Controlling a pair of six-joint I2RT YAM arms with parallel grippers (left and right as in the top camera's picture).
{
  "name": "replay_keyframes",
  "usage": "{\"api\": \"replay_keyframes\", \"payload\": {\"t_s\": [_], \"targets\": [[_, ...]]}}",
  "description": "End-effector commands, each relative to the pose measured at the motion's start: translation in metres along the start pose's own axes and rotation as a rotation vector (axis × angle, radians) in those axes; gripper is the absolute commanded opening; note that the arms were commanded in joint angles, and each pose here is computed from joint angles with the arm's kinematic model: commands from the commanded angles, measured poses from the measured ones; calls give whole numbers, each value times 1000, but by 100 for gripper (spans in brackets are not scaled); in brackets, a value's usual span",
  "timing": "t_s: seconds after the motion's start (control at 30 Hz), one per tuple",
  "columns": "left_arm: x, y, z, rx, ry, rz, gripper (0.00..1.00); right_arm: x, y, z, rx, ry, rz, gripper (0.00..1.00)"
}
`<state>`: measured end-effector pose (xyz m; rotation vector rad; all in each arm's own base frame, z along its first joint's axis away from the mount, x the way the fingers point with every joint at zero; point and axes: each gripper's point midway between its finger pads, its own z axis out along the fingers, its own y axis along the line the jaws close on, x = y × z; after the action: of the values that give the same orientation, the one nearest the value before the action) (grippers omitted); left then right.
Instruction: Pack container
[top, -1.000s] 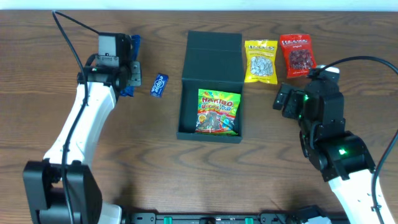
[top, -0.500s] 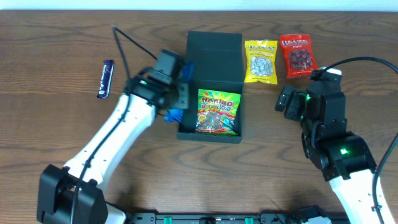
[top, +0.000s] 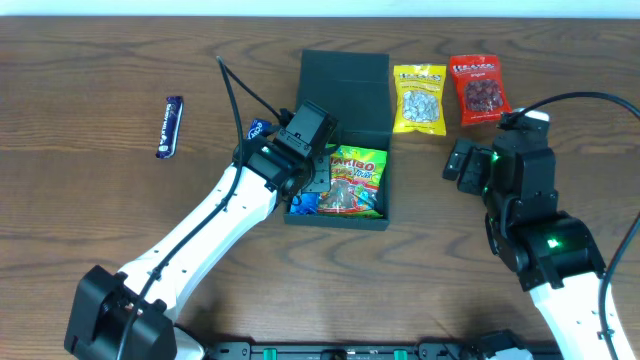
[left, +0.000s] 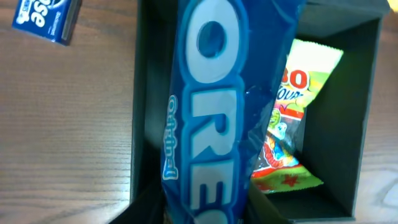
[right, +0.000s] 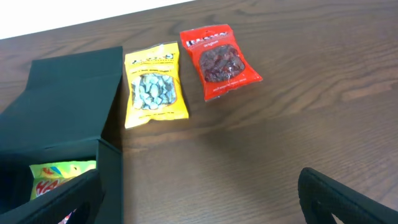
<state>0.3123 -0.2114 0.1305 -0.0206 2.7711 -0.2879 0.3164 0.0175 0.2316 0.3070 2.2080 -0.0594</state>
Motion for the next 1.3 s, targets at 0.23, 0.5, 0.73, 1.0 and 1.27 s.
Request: {"api": "replay_keyframes", "payload": {"t_s": [0.23,0.5,0.73,1.0,1.27], "targets": [[-13,-4,-9,15,-62,-43,64,-7,-3,-5,5,-20,-1,99],[-18,-7,-9,24,-83,-21,64,-6,-3,-4,7,-16,-3,99],[-27,7,-10,-51,-133,20,66,-1,4,15,9,19,-14,99],[-41,29,-11,-86,-151,-7,72,-2,18,63,-19,42,6,99],[-59,66,-12,-130,-168,-103,75,-26,-7,102,-9,-19,20,99]]}}
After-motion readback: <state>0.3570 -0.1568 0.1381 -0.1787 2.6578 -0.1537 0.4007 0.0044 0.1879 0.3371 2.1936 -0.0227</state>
